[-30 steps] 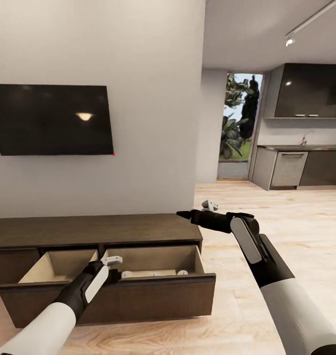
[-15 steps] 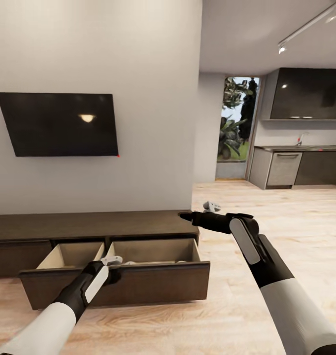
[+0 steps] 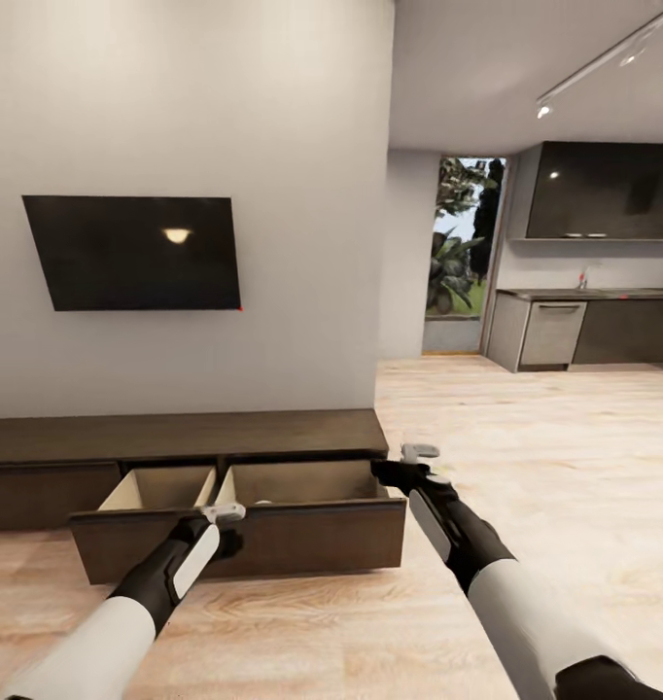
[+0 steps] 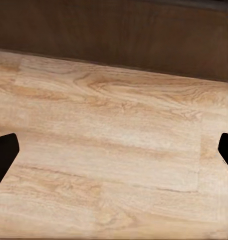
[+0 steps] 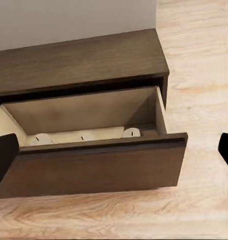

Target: Place each of the two pumpkins and all three candles from the living room inside a cabinet in the living room (use any cabinet), then make sure every cabinet is closed, and position the cauldron so it is next to a table in the living room.

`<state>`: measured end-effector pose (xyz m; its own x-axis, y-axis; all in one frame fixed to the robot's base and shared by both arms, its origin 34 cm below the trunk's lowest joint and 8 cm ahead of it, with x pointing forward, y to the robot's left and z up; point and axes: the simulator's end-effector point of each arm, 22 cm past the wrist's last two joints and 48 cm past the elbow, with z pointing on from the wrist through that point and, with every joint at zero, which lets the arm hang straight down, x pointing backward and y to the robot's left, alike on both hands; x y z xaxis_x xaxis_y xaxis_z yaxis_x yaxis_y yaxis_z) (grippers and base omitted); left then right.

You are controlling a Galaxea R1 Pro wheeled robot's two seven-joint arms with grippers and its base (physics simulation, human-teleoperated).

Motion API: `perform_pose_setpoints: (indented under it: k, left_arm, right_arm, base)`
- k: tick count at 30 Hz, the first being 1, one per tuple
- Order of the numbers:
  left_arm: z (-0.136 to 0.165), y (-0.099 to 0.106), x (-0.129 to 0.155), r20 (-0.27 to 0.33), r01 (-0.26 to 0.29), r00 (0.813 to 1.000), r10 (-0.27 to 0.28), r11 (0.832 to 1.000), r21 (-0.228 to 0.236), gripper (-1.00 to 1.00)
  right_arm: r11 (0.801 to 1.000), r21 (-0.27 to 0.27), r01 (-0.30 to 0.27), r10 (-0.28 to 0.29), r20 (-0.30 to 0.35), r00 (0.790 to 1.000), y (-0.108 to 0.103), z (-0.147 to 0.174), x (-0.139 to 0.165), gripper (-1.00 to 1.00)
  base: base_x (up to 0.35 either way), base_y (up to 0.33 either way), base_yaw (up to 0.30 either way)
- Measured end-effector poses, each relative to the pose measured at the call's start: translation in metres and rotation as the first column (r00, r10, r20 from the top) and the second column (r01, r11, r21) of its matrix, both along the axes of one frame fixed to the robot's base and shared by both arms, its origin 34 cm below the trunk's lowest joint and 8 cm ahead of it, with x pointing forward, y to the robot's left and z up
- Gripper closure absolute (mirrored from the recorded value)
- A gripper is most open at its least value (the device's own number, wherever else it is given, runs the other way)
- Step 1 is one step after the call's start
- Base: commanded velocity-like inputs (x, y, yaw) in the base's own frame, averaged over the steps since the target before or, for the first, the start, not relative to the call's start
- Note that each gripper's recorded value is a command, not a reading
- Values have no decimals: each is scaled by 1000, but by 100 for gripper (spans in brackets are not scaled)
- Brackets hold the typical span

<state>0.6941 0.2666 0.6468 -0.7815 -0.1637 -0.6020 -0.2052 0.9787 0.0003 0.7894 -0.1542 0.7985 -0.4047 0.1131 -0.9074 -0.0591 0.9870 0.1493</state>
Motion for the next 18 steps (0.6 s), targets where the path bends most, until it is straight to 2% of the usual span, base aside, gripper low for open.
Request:
perform_pose_setpoints:
  k: [2,4,9,13,18]
  left_arm:
    - [8,-11,8,46,-5,999,6,1000,-12,-100]
    - [12,-13,13,87,-23,996,25,1000,-21,-100]
    - [-8,-15,4,98,-66,993,67,998,-20,-100]
    - [-21,-22,-5,124,-90,988,91,996,-18,-100]
    - [-34,-25,-18,170,-110,980,106,994,14,-100]
  right_arm:
    - [1000,-14,13,-13,10,1000,1,-21,-2,-100]
    - [999,-28,27,-26,25,999,-1,-40,-6,-100]
    - [997,-64,48,-48,-4,999,-12,-76,-22,-100]
    - [996,-69,48,-50,-30,998,-10,-95,-37,-100]
    - [997,-75,35,-35,9,999,-1,-107,-58,-100]
  base:
    - [-234,0,0]
    - [-206,0,0]
    - [-104,0,0]
    - [-14,0,0]
    - [-1,0,0]
